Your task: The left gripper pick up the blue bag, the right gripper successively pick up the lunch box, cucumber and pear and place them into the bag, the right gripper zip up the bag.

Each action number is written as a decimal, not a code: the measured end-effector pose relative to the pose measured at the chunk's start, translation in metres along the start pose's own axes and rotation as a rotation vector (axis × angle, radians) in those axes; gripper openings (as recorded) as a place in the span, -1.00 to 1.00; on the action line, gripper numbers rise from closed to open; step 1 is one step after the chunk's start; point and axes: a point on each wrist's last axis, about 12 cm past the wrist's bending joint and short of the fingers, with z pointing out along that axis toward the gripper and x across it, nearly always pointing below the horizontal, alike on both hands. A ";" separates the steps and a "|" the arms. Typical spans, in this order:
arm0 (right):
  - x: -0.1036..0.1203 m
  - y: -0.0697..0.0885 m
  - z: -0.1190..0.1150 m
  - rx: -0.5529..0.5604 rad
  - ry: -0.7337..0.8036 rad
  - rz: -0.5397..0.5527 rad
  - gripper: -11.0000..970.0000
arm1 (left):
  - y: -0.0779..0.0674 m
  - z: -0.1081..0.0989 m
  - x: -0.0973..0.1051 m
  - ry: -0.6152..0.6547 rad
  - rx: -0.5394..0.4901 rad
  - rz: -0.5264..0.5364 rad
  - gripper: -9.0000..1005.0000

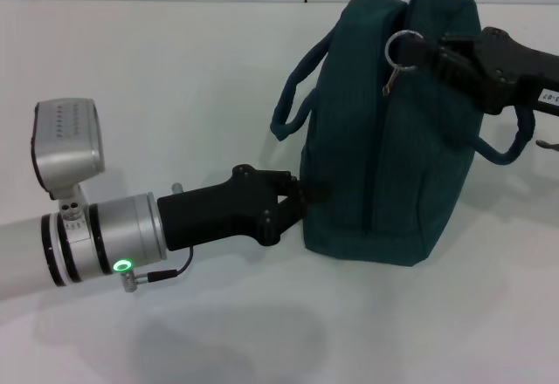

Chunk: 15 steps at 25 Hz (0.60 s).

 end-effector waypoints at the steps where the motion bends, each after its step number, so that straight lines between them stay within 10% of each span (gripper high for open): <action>1: 0.000 -0.001 -0.001 0.009 0.001 0.001 -0.93 | 0.000 0.000 0.000 0.005 0.004 0.011 -0.86; 15: 0.000 -0.006 -0.017 0.092 -0.036 0.003 -0.92 | -0.003 -0.002 0.002 0.069 0.058 0.123 -0.86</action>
